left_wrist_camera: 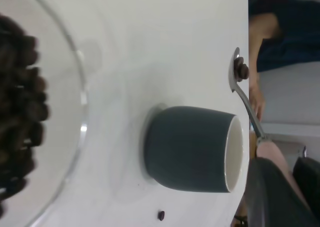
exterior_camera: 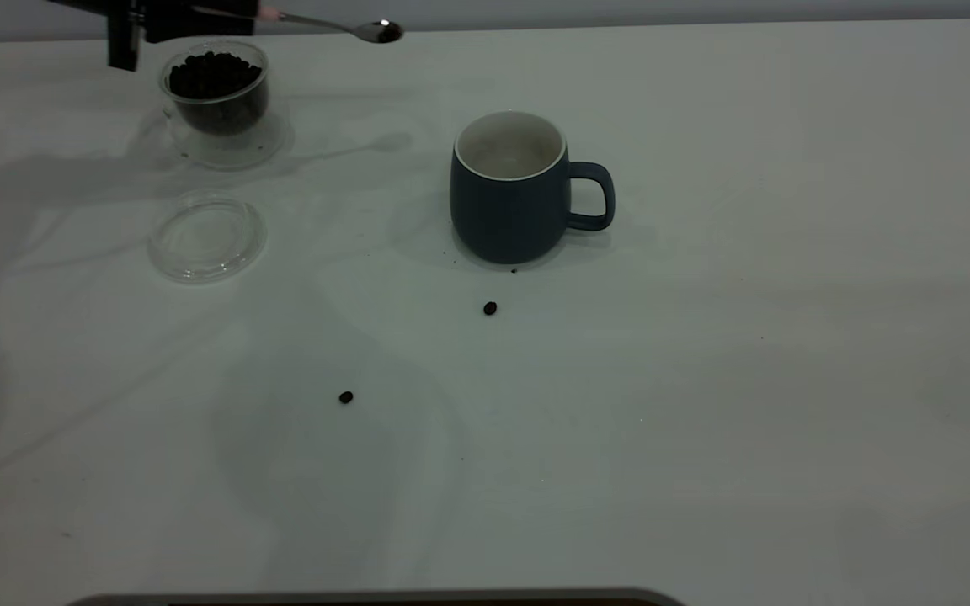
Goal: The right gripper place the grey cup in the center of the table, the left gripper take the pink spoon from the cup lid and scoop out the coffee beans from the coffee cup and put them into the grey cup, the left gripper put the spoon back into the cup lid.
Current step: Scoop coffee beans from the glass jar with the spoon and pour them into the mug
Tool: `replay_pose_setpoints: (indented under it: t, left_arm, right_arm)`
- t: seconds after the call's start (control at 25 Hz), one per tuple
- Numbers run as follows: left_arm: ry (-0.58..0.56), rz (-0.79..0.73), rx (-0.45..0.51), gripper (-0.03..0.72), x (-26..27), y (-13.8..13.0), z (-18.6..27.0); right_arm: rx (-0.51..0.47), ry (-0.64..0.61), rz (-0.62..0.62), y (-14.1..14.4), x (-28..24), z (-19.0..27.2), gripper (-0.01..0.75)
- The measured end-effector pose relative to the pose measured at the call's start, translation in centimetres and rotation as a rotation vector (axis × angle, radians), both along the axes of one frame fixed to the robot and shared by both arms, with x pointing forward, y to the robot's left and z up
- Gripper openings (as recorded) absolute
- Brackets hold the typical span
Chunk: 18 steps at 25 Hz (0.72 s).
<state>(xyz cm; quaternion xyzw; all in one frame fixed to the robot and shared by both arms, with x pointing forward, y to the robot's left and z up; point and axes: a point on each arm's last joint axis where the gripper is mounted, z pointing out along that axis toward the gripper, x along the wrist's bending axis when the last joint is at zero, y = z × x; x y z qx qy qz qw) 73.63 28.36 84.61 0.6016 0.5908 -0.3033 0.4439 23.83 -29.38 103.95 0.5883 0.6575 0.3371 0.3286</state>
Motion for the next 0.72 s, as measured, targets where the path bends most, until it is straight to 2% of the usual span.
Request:
replay_pose_setpoints:
  t: [0.28, 0.72]
  left_arm:
    - [0.002, -0.05, -0.001, 0.117, -0.2, -2.5, 0.0]
    - [0.017, -0.093, -0.003, 0.117, -0.4, -4.9, 0.0]
  right_arm:
    - [-0.001, 0.0, 0.0, 0.0, 0.0, 0.0, 0.59]
    - [0.0, 0.0, 0.0, 0.0, 0.0, 0.0, 0.59]
